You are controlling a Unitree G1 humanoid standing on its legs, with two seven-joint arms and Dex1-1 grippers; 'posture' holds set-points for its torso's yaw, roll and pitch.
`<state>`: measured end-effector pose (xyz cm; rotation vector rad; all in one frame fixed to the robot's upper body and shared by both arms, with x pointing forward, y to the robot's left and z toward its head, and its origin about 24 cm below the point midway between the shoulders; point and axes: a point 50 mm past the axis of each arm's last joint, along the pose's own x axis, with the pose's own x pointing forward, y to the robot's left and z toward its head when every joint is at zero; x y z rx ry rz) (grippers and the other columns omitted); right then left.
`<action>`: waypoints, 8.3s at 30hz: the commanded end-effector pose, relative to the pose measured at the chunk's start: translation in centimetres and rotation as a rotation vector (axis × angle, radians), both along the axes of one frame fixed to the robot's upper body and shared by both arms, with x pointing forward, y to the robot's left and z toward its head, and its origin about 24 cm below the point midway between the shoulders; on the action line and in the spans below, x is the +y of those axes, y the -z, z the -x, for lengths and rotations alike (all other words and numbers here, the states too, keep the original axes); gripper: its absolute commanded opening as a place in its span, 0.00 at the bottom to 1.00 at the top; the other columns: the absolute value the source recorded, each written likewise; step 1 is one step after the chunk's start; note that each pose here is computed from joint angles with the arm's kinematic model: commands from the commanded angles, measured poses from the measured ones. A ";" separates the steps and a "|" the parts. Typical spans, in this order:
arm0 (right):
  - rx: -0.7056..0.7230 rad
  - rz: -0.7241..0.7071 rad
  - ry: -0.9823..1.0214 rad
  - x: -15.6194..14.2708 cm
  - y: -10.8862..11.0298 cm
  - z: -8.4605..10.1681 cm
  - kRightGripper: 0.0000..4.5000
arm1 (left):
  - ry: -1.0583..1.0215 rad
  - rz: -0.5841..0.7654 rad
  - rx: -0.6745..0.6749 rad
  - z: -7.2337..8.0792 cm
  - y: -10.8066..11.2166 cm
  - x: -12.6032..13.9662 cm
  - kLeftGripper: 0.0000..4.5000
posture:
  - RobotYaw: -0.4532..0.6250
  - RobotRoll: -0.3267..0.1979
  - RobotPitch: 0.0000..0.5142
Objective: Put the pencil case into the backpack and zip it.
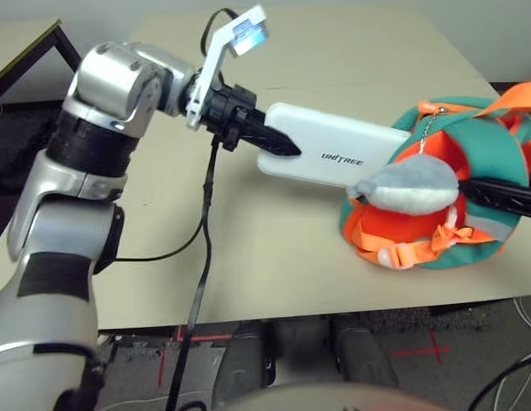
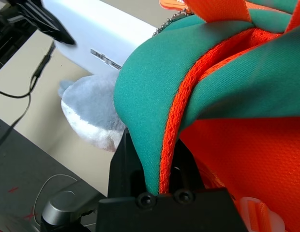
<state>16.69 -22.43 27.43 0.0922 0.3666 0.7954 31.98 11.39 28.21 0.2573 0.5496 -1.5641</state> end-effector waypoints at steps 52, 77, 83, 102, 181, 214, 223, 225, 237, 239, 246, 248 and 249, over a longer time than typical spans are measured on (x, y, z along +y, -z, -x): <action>-0.037 -0.062 -0.057 1.4 0.6 -1.8 0.04 | 0.036 0.006 -0.119 1.3 -2.6 -1.5 0.64 | 0.28 0.62 0.19; -0.039 -0.066 -0.040 1.5 1.1 -1.6 0.04 | 0.028 0.006 -0.114 -1.7 -0.1 -4.3 0.09 | 0.25 0.62 0.21; -0.037 -0.067 -0.041 1.5 1.1 -1.6 0.04 | 0.049 0.010 -0.103 -1.5 0.1 -5.0 0.09 | 0.25 0.62 0.21; -0.037 -0.076 -0.062 1.8 1.1 -1.8 0.04 | 0.078 0.050 -0.050 -1.3 3.4 -10.2 0.09 | 0.25 0.62 0.22; -0.042 -0.070 -0.106 1.8 1.6 -3.9 0.04 | 0.210 0.071 -0.426 2.6 0.0 -6.7 0.03 | 0.31 0.62 0.20; -0.042 -0.091 -0.109 2.0 2.5 -4.3 0.04 | -0.250 0.325 0.423 3.6 0.6 5.0 0.03 | 0.33 0.62 0.18; -0.045 -0.092 -0.104 2.1 2.6 -4.3 0.04 | -0.168 0.485 0.539 4.0 -2.0 6.5 0.03 | 0.33 0.62 0.18; -0.046 -0.095 -0.103 2.1 2.6 -4.3 0.04 | -0.151 0.475 0.579 4.5 -1.8 6.7 0.03 | 0.33 0.62 0.18; -0.055 -0.117 -0.101 2.4 3.2 -4.6 0.04 | -0.142 0.322 0.783 7.0 4.9 5.0 0.03 | 0.33 0.62 0.18; -0.056 -0.118 -0.100 2.4 3.3 -4.7 0.04 | -0.169 0.315 0.792 7.2 6.1 4.6 0.03 | 0.33 0.62 0.18; -0.060 -0.122 -0.099 2.5 3.4 -4.8 0.04 | -0.271 0.249 0.844 7.2 9.6 4.1 0.03 | 0.33 0.62 0.18; -0.060 -0.123 -0.100 2.5 3.4 -4.9 0.04 | -0.290 0.223 0.862 7.1 10.7 3.9 0.03 | 0.33 0.62 0.18; -0.061 -0.124 -0.101 2.5 3.5 -4.9 0.04 | -0.297 0.211 0.871 7.0 11.2 3.8 0.03 | 0.33 0.62 0.18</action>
